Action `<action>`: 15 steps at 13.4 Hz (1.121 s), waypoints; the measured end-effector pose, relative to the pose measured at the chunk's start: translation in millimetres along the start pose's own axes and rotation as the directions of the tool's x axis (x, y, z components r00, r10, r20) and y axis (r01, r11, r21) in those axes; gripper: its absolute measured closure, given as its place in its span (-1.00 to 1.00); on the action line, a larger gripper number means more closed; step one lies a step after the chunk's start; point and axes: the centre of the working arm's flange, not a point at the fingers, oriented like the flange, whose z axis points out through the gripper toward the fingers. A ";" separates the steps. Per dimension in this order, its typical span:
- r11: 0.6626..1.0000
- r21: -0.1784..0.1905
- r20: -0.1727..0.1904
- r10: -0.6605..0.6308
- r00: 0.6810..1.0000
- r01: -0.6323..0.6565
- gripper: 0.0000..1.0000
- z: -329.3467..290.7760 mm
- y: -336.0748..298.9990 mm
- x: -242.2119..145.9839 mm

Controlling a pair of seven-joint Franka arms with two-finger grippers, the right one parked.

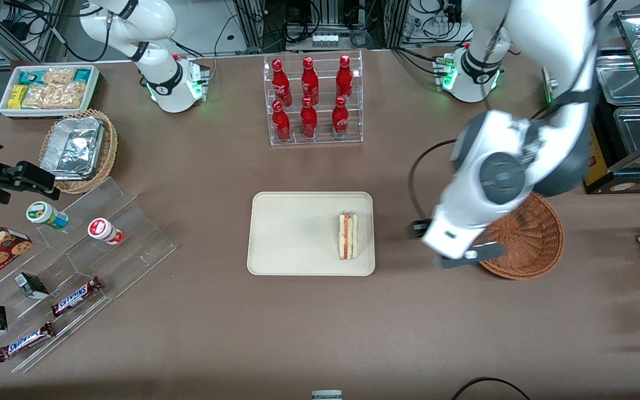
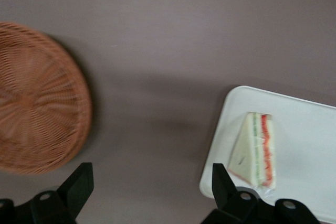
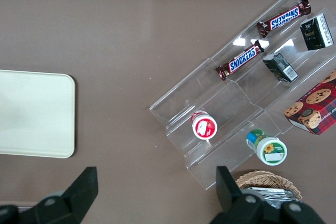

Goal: Place sandwich from basket to tray

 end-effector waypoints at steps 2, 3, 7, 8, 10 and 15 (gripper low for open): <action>1.000 0.010 0.000 -0.008 1.000 0.008 -1.00 -25.8 -38.8 -0.5; 1.000 0.008 -0.006 0.002 1.000 -0.002 -1.00 -35.8 -57.6 -1.7; 0.997 0.005 0.002 0.071 0.997 -0.071 -1.00 -74.1 -140.8 -11.3; 0.995 0.003 0.001 0.103 0.995 -0.103 -1.00 -89.7 -153.0 -19.7; 0.989 0.002 -0.009 0.148 0.989 -0.148 -1.00 -118.9 -170.1 -38.5; 0.983 -0.011 -0.060 0.180 0.982 -0.181 -1.00 -158.0 -187.5 -63.2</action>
